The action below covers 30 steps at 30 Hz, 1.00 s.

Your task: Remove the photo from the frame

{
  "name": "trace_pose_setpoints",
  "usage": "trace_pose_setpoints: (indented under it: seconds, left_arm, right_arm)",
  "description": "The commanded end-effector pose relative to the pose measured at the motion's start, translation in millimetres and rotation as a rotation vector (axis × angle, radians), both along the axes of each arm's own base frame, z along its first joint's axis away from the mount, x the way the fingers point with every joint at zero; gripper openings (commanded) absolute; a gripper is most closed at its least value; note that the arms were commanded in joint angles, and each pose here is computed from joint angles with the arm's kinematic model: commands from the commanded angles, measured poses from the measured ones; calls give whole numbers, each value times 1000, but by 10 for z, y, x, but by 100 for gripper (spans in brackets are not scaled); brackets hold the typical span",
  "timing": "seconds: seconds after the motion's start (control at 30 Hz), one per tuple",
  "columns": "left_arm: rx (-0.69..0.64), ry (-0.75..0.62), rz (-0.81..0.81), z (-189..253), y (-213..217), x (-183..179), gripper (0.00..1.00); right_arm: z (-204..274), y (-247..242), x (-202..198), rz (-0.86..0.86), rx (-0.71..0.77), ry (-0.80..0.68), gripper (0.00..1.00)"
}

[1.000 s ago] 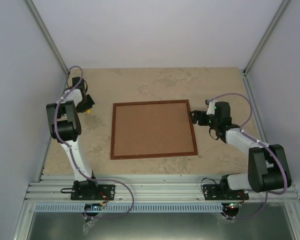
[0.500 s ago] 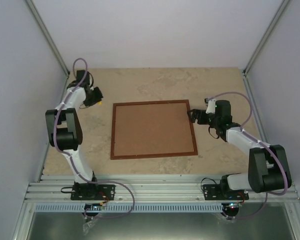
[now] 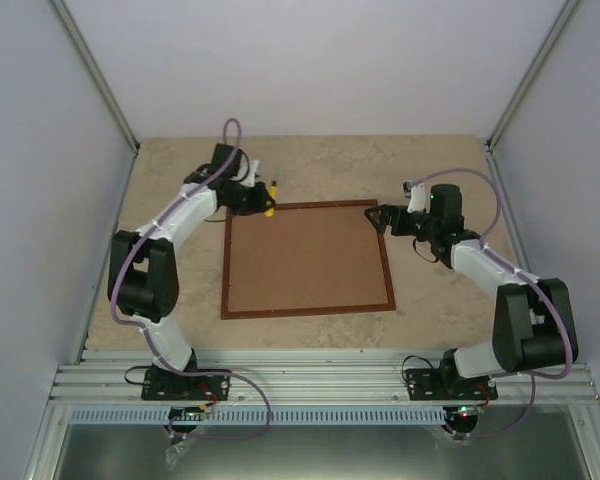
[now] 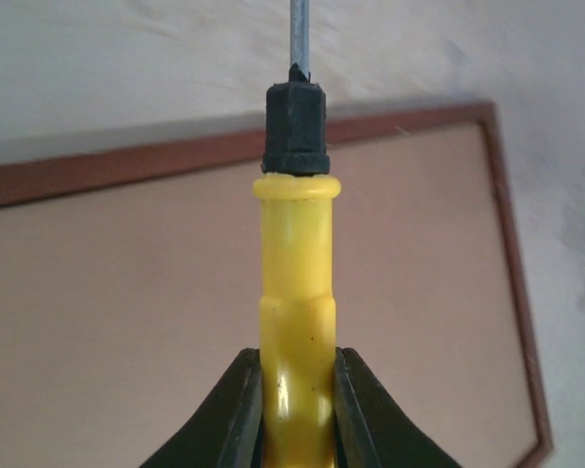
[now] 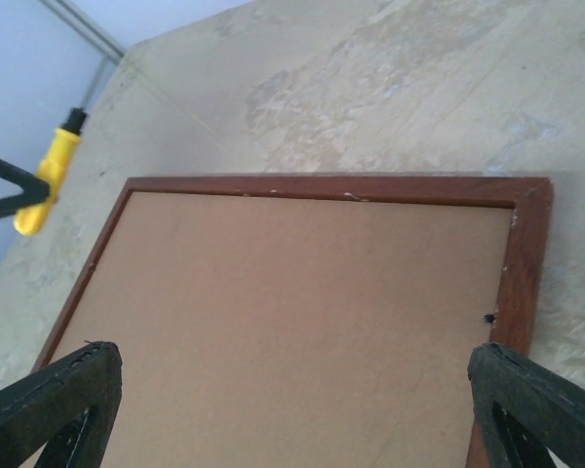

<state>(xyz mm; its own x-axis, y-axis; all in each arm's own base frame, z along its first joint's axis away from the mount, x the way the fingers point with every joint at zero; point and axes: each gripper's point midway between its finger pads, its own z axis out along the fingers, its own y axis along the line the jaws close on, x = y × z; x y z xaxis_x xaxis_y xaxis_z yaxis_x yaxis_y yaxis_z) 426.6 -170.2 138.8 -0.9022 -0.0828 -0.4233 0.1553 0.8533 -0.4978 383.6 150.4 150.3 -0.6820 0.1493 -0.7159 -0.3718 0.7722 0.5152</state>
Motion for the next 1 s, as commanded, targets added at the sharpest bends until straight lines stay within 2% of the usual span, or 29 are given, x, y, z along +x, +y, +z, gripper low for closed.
trace_pose_setpoints:
  seconds: [0.0, 0.13, 0.27, 0.4, 0.6, 0.97]
  left_arm:
    - [-102, -60, -228, 195, -683, -336, 6]
    - [-196, -36, -379, 221, -1174, -671, 5]
    - [-185, -68, -459, 280, -1445, -906, 4]
    - [-183, -79, -517, 284, -1645, -1094, 4]
    - [-217, -104, -551, 352, -1809, -1245, 4]
    - [-164, -202, -531, 461, -1887, -1330, 3]
  right_arm:
    - [268, 99, -141, 72, 67, -80, 98]
    - [404, 177, -247, 119, 122, -106, 98]
    - [466, 278, -319, 167, 188, -110, 97]
    - [488, 435, -386, 209, 232, -98, 91]
    - [453, 535, -436, 210, 294, -60, 82]
    - [359, 621, -476, 168, 354, 20, 59]
